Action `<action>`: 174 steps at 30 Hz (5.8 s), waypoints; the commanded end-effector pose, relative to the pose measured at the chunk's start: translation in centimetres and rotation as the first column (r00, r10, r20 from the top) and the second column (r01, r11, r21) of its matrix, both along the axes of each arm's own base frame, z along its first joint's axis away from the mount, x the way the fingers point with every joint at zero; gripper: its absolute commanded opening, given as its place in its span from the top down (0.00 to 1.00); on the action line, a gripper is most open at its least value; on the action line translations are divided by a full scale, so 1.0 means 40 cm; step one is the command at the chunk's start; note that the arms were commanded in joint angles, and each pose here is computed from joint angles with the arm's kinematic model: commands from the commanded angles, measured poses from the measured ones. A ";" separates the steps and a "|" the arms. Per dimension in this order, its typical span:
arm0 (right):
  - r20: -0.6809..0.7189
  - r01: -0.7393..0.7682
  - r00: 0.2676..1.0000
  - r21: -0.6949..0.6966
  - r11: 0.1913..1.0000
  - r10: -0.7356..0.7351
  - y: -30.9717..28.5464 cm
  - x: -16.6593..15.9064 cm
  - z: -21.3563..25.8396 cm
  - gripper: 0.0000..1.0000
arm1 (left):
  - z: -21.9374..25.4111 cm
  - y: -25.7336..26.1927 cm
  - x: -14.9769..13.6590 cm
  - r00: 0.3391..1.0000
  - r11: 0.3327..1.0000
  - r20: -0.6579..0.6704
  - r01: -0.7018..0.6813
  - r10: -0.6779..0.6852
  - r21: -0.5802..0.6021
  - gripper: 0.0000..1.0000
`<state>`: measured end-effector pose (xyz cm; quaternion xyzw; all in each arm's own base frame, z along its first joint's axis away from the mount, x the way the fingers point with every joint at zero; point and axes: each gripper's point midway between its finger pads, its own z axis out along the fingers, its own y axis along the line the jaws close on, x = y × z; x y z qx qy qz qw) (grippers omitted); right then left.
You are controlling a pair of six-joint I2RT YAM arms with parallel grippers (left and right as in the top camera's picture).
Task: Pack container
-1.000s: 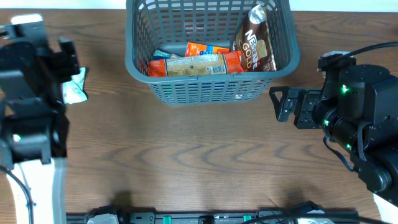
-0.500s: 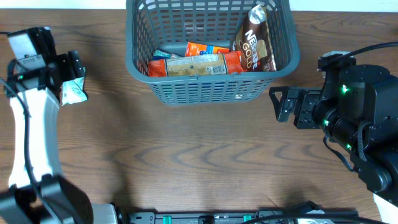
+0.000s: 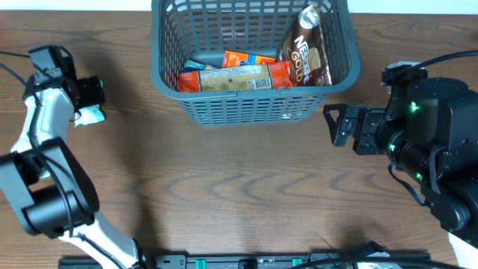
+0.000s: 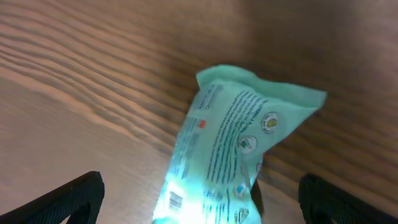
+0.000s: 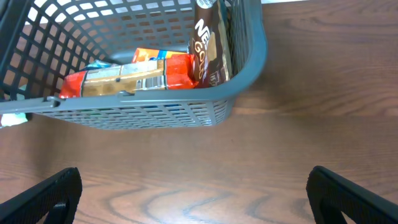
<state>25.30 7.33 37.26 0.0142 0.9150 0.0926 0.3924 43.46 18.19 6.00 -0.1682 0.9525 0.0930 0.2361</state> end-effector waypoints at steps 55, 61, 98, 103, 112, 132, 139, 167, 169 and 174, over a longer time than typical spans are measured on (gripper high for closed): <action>0.007 0.015 1.000 0.011 1.000 -0.015 -0.006 0.001 0.009 0.01 | 0.820 -0.252 -0.094 0.686 0.916 0.618 0.202 -0.385 0.347 0.94; 0.007 0.015 1.000 0.011 1.000 -0.015 -0.006 0.001 0.009 0.01 | 0.935 -0.496 -0.144 0.394 0.648 0.516 0.431 -0.761 0.628 0.94; 0.007 0.015 1.000 0.011 1.000 -0.015 -0.006 0.001 0.009 0.01 | 0.903 -0.741 -0.133 0.262 0.517 0.451 0.534 -0.853 0.669 0.02; 0.007 0.015 1.000 0.011 1.000 -0.015 -0.006 0.001 0.009 0.01 | 0.852 -0.630 -0.349 0.445 0.602 0.406 0.580 -0.798 0.549 0.02; 0.007 0.015 1.000 0.011 1.000 -0.015 -0.006 0.001 0.009 0.01 | 0.698 -0.563 -0.683 0.594 0.683 0.350 0.687 -0.725 0.250 0.01; 0.007 0.015 1.000 0.011 1.000 -0.015 -0.006 0.000 0.009 0.01 | 0.618 -0.529 -0.795 0.667 0.710 0.257 0.689 -0.699 0.145 0.01; 0.007 0.015 1.000 0.011 1.000 -0.015 -0.006 0.000 0.009 0.01 | 0.644 -0.501 -0.819 0.699 0.792 0.390 0.589 -0.599 0.162 0.02; 0.007 0.015 1.000 0.011 1.000 -0.015 -0.006 0.001 0.009 0.01 | 0.279 -0.493 -0.587 0.664 0.937 0.703 0.350 -0.256 0.010 0.02; 0.007 0.015 1.000 0.011 1.000 -0.015 -0.006 0.001 0.009 0.01 | 0.258 -0.493 -0.576 0.667 0.937 0.700 0.349 -0.255 0.009 0.02; 0.007 0.015 1.000 0.011 1.000 -0.015 -0.006 0.001 0.009 0.01 | 0.209 -0.486 -0.557 0.683 0.943 0.689 0.333 -0.243 0.002 0.02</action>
